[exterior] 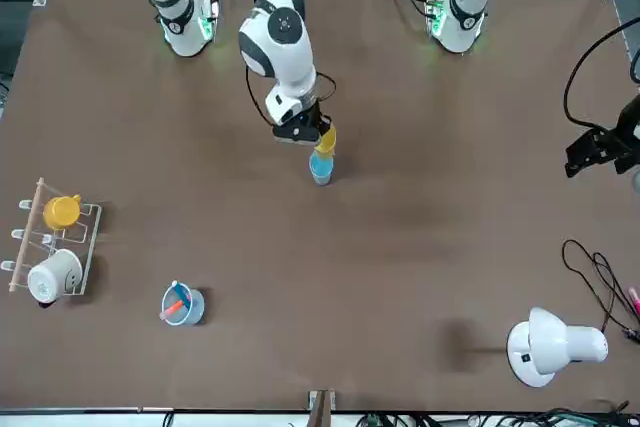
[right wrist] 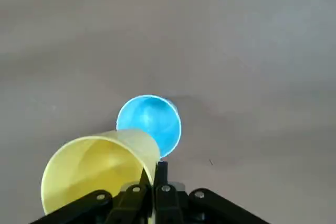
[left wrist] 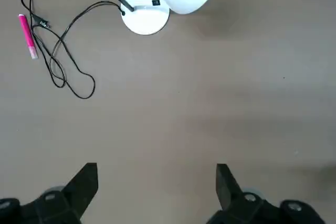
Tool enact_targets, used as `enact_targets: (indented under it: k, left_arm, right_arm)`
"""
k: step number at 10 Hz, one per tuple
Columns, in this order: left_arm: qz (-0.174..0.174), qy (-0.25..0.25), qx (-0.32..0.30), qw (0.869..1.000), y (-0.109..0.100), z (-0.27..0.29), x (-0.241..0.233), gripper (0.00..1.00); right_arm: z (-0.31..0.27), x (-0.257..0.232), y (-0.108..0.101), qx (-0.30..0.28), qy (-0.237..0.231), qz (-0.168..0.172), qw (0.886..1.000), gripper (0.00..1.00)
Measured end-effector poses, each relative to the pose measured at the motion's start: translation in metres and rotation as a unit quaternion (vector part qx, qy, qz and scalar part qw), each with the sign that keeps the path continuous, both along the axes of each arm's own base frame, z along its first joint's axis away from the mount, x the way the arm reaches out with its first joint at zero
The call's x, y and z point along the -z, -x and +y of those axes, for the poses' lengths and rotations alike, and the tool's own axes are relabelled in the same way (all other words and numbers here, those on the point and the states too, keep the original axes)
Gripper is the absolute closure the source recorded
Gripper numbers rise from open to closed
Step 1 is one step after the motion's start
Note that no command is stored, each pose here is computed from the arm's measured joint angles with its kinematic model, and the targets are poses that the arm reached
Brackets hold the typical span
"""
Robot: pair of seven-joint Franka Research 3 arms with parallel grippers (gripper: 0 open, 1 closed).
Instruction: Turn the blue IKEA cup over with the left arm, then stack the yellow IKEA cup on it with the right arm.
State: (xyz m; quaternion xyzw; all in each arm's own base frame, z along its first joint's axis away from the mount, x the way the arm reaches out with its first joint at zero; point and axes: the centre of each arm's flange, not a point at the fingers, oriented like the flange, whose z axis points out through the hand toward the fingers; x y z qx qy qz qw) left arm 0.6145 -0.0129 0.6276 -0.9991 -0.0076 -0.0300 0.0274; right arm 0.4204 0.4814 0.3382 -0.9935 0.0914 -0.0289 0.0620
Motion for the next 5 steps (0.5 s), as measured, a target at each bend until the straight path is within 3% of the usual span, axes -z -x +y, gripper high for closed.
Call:
enact_targets:
  k: [5]
  left_arm:
    - [0.0,0.0,0.0,1.0,0.0,0.0,0.0,0.01]
  right_arm:
    - [-0.003,0.017,-0.003,-0.003,0.012,0.004,1.0,0.96]
